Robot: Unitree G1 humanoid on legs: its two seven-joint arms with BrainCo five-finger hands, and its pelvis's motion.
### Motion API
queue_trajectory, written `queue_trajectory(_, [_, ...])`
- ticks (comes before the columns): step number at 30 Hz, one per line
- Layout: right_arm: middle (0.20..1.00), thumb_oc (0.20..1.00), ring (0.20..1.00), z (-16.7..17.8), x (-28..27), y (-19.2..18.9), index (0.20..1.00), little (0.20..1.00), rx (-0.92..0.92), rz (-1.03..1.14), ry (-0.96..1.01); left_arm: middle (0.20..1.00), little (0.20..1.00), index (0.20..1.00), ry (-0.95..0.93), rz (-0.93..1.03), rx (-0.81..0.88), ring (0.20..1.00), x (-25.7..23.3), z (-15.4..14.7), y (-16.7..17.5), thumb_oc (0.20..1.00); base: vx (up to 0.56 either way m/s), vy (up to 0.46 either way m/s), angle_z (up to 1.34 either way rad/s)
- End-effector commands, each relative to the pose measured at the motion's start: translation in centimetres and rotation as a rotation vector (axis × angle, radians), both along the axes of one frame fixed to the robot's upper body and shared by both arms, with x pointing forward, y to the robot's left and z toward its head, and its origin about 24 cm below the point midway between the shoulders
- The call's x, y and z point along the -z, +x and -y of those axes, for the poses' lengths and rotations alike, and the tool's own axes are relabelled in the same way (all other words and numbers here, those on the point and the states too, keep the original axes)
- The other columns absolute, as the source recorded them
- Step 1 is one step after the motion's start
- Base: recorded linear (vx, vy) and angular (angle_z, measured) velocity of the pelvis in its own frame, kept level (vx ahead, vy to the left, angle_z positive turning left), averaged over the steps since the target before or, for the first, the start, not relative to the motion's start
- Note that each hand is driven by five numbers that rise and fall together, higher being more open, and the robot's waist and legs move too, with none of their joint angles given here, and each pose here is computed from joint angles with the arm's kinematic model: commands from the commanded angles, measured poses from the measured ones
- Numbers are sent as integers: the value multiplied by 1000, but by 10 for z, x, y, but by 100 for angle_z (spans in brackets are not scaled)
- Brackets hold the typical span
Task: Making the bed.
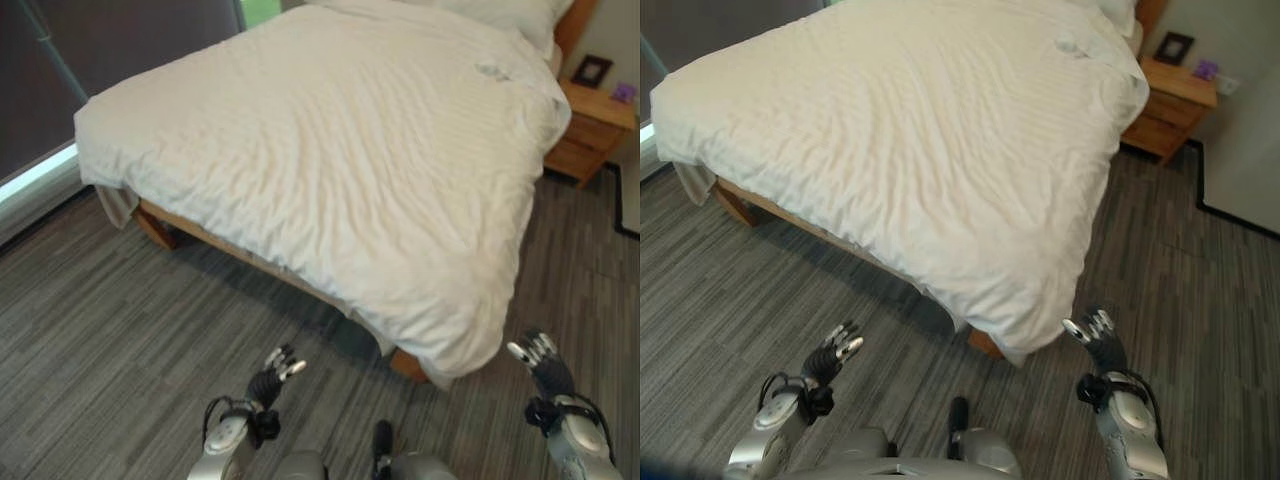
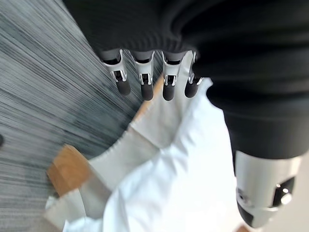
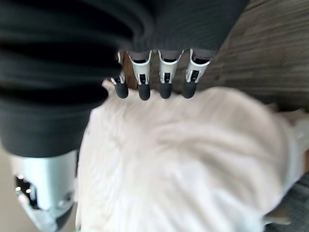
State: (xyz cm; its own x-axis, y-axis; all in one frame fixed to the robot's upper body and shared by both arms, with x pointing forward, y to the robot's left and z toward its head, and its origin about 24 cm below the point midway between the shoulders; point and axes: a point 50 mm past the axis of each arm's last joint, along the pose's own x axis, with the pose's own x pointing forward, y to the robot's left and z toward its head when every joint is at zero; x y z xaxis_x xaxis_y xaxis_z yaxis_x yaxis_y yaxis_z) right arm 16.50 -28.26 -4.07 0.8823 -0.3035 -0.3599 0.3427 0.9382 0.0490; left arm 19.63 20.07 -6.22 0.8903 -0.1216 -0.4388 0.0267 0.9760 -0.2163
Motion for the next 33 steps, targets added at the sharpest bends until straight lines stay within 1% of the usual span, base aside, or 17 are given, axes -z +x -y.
queue_trajectory(1, [1000,1000,1000,6,-3,-8,1000,1000,25,13,-16,1000,1000,1000,-6,102,87,1000,-15,19,15,1000,-426,168,-3])
queue_trajectory(2, [1000,1000,1000,2,-3,-9,1000,1000,54,43,34,1000,1000,1000,-3,122,104,1000,-18,25,23,1000,-344,125,-14])
queue_trajectory(4, [1000,1000,1000,-2,1,-13,1000,1000,58,43,67,1000,1000,1000,2,119,117,1000,-18,25,25,1000,-294,75,-10])
queue_trajectory(7, [1000,1000,1000,-7,0,-16,1000,1000,18,27,40,1000,1000,1000,74,119,150,1000,-19,21,29,1000,-350,17,2])
queue_trajectory(9, [1000,1000,1000,-9,0,-16,1000,1000,6,33,56,1000,1000,1000,100,113,161,1000,-19,16,32,1000,-477,-97,35])
queue_trajectory(14, [1000,1000,1000,-13,0,-6,1000,1000,-38,32,42,1000,1000,1000,117,94,152,1000,-16,5,21,1000,-356,-149,-8])
queue_trajectory(15, [1000,1000,1000,-24,0,6,1000,1000,-92,43,50,1000,1000,1000,113,77,146,1000,-13,1,14,1000,-218,-153,-58])
queue_trajectory(17, [1000,1000,1000,-28,-2,10,1000,1000,-115,51,48,1000,1000,1000,115,73,139,1000,-13,-2,12,1000,-196,-218,-60])
queue_trajectory(20, [1000,1000,1000,-43,-11,17,1000,1000,-181,98,60,1000,1000,1000,124,72,130,1000,-14,-7,11,1000,-173,-401,-50])
queue_trajectory(23, [1000,1000,1000,-46,-7,17,1000,1000,-180,82,65,1000,1000,1000,146,92,134,1000,-18,-9,16,1000,-155,-425,-57])
queue_trajectory(26, [1000,1000,1000,-49,-8,17,1000,1000,-197,84,66,1000,1000,1000,148,104,104,1000,-21,-12,19,1000,-92,-411,-73])
queue_trajectory(27, [1000,1000,1000,-55,-13,23,1000,1000,-234,107,62,1000,1000,1000,130,105,46,1000,-22,-19,19,1000,-54,-336,-74])
queue_trajectory(30, [1000,1000,1000,-56,-15,23,1000,1000,-236,113,66,1000,1000,1000,97,109,17,1000,-22,-18,18,1000,-61,-630,-72])
queue_trajectory(31, [1000,1000,1000,-46,-20,22,1000,1000,-158,134,49,1000,1000,1000,91,87,28,1000,-17,-8,20,1000,-75,-562,-39])
queue_trajectory(32, [1000,1000,1000,-43,-23,21,1000,1000,-103,162,82,1000,1000,1000,75,71,38,1000,-13,1,20,1000,-76,-561,-29])
queue_trajectory(33, [1000,1000,1000,-43,-23,21,1000,1000,-103,162,82,1000,1000,1000,75,71,38,1000,-13,1,20,1000,-96,-440,-64])
